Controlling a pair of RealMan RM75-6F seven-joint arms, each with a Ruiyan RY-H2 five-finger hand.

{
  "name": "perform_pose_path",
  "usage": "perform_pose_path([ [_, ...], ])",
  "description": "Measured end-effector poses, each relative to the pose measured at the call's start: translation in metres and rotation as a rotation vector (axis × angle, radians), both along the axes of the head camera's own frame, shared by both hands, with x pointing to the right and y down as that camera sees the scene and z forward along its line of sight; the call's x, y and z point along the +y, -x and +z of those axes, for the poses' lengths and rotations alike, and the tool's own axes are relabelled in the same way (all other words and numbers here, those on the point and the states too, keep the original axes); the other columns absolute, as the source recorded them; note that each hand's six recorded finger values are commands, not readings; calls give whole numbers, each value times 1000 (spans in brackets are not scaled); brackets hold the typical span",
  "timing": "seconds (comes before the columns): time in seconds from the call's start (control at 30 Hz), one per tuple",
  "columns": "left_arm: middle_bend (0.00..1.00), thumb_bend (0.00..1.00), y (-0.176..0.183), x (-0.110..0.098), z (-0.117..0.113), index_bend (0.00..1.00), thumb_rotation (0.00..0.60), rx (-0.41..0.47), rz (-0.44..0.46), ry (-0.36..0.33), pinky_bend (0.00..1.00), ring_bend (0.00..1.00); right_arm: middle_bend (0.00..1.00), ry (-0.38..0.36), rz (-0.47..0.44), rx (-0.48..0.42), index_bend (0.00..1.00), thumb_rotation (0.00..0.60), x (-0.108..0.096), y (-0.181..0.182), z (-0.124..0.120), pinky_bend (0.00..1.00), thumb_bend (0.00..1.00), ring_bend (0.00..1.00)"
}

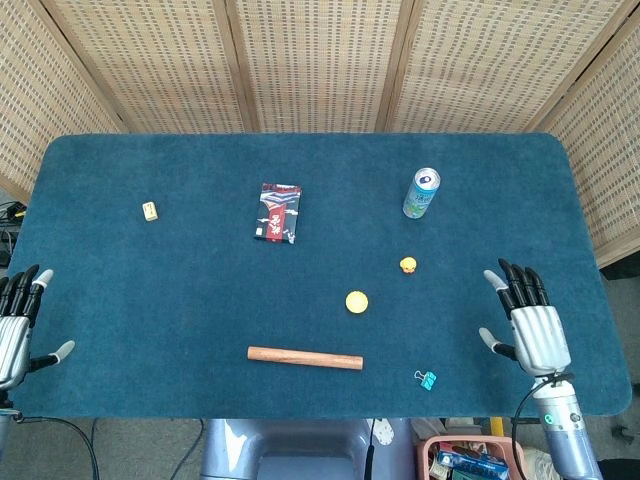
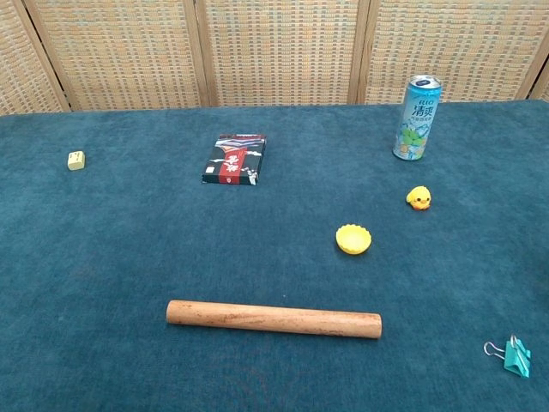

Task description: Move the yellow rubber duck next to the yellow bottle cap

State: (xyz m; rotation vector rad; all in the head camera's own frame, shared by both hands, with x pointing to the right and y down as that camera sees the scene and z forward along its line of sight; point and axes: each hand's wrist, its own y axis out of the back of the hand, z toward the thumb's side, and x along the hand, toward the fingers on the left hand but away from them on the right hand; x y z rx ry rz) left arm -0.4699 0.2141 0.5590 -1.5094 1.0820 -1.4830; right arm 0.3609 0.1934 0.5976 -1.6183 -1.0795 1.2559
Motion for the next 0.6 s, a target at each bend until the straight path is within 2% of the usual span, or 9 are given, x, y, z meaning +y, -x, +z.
perform_pose_path([
  [0.1, 0, 116, 0, 0, 2, 0, 600, -7, 1, 5, 0, 0, 40, 7, -20, -3, 281, 600, -14, 9, 7, 33, 192, 0],
  [0.2, 0, 116, 0, -1, 6, 0, 600, -18, 2, 13, 0, 0, 78, 33, -43, 0, 333, 600, -37, 22, 19, 61, 195, 0],
  [0.37, 0, 116, 2, -1, 8, 0, 600, -27, -2, 19, 0, 0, 100, 94, -68, 10, 357, 600, -73, 48, 45, 78, 196, 0],
  [0.6, 0, 116, 5, -2, 12, 0, 600, -29, -15, 29, 0, 0, 129, 165, -84, 40, 398, 600, -101, 75, 77, 98, 201, 0],
])
